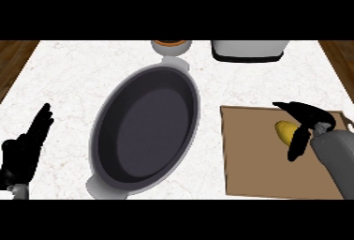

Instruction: Pick the lemon from the tray and place it in the pot

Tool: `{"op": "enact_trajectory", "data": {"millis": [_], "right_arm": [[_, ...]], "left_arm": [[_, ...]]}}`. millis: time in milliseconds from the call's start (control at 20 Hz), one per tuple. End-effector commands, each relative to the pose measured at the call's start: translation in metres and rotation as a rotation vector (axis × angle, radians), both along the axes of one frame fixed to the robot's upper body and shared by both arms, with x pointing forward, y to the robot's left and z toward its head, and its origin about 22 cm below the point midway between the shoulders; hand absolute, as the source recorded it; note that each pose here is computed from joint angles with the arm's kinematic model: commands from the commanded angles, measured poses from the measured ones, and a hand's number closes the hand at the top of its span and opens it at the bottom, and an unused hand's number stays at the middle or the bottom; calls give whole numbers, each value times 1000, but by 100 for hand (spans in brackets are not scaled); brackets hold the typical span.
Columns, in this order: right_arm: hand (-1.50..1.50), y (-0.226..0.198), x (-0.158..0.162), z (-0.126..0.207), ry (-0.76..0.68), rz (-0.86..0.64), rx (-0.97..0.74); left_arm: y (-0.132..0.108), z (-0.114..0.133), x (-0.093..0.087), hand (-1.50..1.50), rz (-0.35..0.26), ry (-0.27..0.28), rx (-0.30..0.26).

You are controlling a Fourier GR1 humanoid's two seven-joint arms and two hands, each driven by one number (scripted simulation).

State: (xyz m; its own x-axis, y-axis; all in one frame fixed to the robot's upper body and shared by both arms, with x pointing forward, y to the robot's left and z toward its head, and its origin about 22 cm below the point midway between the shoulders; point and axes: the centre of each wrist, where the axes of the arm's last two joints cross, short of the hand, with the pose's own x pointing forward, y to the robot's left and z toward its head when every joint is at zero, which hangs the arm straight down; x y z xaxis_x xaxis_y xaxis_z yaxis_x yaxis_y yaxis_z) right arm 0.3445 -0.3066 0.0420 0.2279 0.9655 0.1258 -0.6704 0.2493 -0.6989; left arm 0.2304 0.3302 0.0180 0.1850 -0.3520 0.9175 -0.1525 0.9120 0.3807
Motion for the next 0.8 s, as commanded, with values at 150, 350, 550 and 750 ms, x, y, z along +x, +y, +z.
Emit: {"op": "enact_trajectory", "data": {"millis": [150,350,550,750], "right_arm": [[-150,-17,-2,-9,19,-2,7],[150,-12,8,-24,54,59,-14],[150,-2,16,-26,-16,111,11],[150,-10,11,-8,-23,94,32]], "left_arm": [[14,4,-3,0,-20,9,7],[2,-2,3,0,-3,4,-10],[-6,-8,10,0,16,-7,10],[3,-4,1,0,16,14,8]]}}
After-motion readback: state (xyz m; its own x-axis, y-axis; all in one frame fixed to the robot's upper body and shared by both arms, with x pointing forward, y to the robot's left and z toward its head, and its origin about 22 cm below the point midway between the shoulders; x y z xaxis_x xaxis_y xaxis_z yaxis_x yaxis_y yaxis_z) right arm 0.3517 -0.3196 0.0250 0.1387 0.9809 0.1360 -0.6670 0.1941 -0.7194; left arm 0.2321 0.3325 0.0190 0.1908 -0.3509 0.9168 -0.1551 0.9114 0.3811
